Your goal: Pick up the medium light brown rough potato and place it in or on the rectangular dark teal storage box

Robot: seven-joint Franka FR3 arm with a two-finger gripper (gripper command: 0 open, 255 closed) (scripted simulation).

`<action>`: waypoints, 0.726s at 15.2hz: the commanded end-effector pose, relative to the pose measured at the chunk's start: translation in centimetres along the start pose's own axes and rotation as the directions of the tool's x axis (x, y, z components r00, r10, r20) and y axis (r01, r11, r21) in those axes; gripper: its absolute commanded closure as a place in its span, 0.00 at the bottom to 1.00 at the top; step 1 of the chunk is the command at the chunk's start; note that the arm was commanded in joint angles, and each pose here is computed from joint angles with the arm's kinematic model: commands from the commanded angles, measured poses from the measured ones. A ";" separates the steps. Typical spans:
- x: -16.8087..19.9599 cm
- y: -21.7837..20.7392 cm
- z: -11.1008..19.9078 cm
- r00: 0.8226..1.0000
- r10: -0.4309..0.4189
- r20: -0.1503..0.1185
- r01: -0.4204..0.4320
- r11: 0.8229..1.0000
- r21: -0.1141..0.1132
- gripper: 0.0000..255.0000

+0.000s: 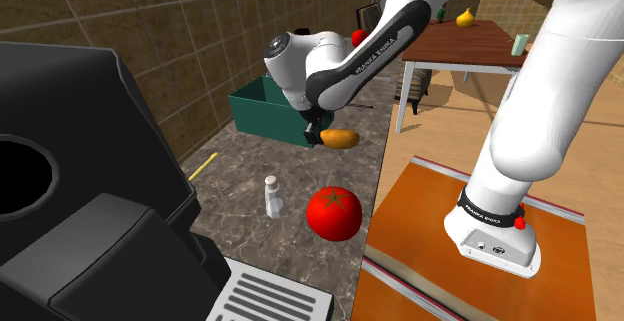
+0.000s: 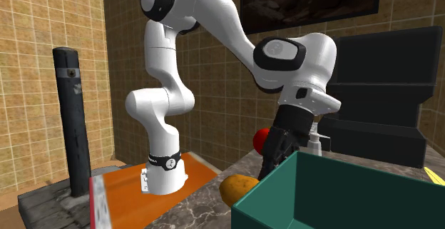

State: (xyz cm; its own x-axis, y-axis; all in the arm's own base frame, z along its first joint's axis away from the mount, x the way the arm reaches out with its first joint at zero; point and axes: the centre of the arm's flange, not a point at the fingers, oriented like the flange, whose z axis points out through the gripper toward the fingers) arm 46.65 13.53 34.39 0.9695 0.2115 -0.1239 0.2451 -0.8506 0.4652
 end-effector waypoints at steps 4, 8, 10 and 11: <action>0.4 -0.4 2.6 1.000 -0.005 -0.003 0.005 1.000 -0.009 0.00; 0.4 -0.4 3.9 1.000 -0.006 -0.003 0.005 1.000 -0.009 0.00; 0.4 -0.4 3.9 1.000 -0.005 -0.003 0.005 1.000 -0.009 0.00; 0.4 -0.4 3.9 1.000 -0.005 -0.003 0.005 1.000 -0.009 0.00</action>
State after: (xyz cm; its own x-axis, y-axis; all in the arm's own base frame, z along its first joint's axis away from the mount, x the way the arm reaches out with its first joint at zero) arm 46.83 12.25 31.01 0.9685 0.2185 -0.1199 0.2492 -0.8442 0.4745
